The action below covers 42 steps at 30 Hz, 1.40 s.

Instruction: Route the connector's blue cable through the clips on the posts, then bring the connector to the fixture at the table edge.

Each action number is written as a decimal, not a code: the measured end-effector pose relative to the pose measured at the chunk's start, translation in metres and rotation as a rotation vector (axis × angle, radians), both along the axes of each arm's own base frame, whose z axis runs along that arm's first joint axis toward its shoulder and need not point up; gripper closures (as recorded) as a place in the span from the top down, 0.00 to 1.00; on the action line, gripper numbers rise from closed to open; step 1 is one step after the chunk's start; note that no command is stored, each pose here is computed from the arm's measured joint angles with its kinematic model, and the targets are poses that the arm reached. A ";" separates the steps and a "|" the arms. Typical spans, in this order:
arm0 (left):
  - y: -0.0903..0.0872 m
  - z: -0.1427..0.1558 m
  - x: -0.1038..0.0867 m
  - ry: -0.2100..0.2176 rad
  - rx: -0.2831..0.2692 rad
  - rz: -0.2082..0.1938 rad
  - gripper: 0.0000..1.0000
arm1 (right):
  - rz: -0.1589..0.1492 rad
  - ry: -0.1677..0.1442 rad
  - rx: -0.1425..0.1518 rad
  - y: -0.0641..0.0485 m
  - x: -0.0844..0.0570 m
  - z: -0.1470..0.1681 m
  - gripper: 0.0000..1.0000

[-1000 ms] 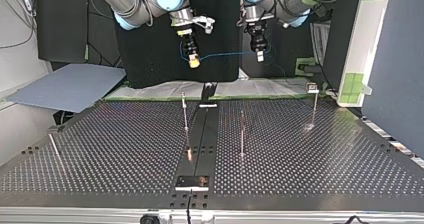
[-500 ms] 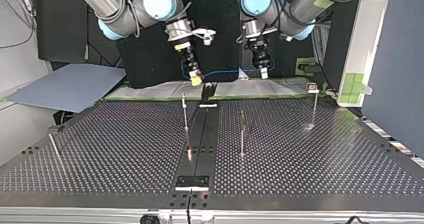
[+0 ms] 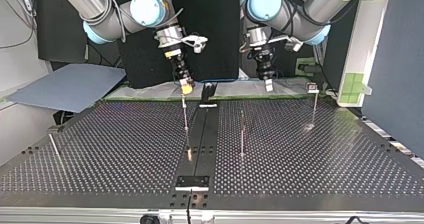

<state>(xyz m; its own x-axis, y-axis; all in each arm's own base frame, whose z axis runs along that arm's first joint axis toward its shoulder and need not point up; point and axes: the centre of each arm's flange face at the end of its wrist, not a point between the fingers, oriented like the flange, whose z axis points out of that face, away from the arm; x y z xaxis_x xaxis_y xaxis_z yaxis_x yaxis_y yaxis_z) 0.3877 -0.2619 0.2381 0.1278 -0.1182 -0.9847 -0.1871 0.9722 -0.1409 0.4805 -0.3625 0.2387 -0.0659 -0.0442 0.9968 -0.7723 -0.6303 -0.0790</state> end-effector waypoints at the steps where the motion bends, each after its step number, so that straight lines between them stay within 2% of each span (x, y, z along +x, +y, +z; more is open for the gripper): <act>1: 0.000 0.005 0.001 -0.008 -0.003 -0.004 0.00 | -0.001 0.001 0.001 -0.001 -0.001 0.000 0.00; 6: -0.001 0.022 0.008 -0.041 -0.007 -0.032 0.00 | -0.001 -0.006 -0.005 -0.013 -0.007 0.002 0.00; 13: 0.002 0.029 0.020 -0.058 -0.002 -0.067 0.00 | 0.025 -0.024 -0.022 -0.029 -0.009 0.009 0.00; 23: 0.011 0.016 0.041 -0.035 0.017 -0.080 0.00 | 0.051 -0.059 -0.038 -0.048 -0.010 0.026 0.00; 31: 0.015 0.024 0.066 -0.046 0.015 -0.087 0.00 | 0.042 -0.070 -0.038 -0.059 -0.016 0.028 0.00; 36: 0.017 0.025 0.072 -0.048 0.010 -0.086 0.00 | 0.031 -0.073 -0.041 -0.066 -0.020 0.029 0.00; 42: 0.021 0.020 0.090 -0.030 0.005 -0.085 0.00 | 0.020 -0.078 -0.047 -0.073 -0.024 0.032 0.00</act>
